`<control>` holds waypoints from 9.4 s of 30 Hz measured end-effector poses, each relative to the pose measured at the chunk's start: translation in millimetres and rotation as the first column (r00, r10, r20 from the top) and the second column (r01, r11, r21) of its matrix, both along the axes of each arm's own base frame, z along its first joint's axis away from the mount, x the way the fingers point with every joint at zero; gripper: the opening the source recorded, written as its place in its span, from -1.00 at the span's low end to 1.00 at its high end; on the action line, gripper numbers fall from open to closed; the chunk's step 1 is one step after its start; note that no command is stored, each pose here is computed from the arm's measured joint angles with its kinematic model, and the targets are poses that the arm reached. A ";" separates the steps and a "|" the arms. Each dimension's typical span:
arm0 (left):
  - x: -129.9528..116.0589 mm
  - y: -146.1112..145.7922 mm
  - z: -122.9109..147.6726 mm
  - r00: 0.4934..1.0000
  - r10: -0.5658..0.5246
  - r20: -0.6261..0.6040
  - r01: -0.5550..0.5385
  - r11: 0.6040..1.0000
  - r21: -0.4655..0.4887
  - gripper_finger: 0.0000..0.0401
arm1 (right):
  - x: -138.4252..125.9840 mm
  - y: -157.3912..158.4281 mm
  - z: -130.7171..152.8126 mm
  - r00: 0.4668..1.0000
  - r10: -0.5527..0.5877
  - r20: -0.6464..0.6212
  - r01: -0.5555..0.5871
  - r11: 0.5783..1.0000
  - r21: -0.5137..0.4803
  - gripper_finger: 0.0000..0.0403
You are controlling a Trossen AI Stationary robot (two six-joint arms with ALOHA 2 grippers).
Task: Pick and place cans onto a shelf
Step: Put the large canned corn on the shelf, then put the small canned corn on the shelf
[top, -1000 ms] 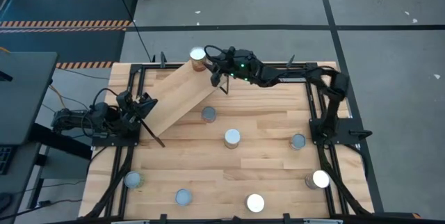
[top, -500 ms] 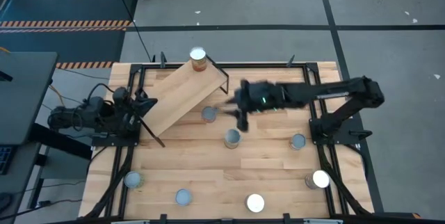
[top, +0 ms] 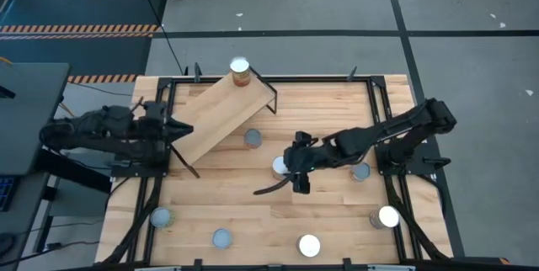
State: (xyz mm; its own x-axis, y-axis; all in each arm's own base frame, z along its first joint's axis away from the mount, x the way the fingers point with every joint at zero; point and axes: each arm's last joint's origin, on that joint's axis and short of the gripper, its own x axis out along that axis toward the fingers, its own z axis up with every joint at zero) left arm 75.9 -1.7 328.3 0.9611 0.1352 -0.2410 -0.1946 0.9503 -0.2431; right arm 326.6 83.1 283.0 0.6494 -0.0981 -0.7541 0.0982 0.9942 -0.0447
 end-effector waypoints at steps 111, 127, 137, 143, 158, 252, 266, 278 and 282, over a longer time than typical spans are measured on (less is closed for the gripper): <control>42.0 -2.6 63.0 0.942 0.076 -0.327 -0.041 0.993 0.114 -0.47 | 62.7 -223.7 107.4 0.892 0.445 0.082 -0.410 0.872 -0.269 0.53; 62.6 -4.9 55.0 0.915 0.079 -0.396 -0.030 0.991 0.129 -0.47 | 71.9 -271.9 61.3 0.918 0.383 -0.100 -0.396 0.889 -0.232 0.57; 63.3 -5.0 54.9 0.915 0.079 -0.396 -0.030 0.991 0.129 -0.47 | 78.0 -273.6 59.9 0.922 0.384 -0.054 -0.386 0.891 -0.238 0.76; 63.4 -5.0 54.9 0.915 0.079 -0.396 -0.030 0.991 0.129 -0.47 | 78.9 -274.0 60.7 0.924 0.381 -0.038 -0.379 0.894 -0.240 0.77; 63.4 -5.0 54.9 0.915 0.079 -0.396 -0.030 0.991 0.129 -0.47 | 80.7 -271.8 61.9 0.927 0.375 0.011 -0.366 0.911 -0.192 0.83; 34.8 -30.5 32.2 0.733 -0.145 -0.664 0.039 0.984 -0.172 -0.48 | 80.1 -121.9 -135.2 0.888 -0.199 0.415 0.213 0.977 0.013 0.98; 35.1 -29.2 32.2 0.743 -0.107 -0.661 0.018 0.990 -0.139 -0.48 | 85.3 -131.5 -163.3 0.891 -0.169 0.422 0.190 0.982 -0.007 0.96; 35.1 -29.2 32.2 0.743 -0.107 -0.661 0.019 0.990 -0.139 -0.48 | 90.6 -133.6 -183.1 0.879 -0.180 0.441 0.203 0.979 -0.006 0.82; 35.1 -29.2 32.2 0.743 -0.107 -0.661 0.019 0.990 -0.139 -0.48 | 90.8 -134.0 -182.8 0.875 -0.186 0.446 0.208 0.978 -0.001 0.60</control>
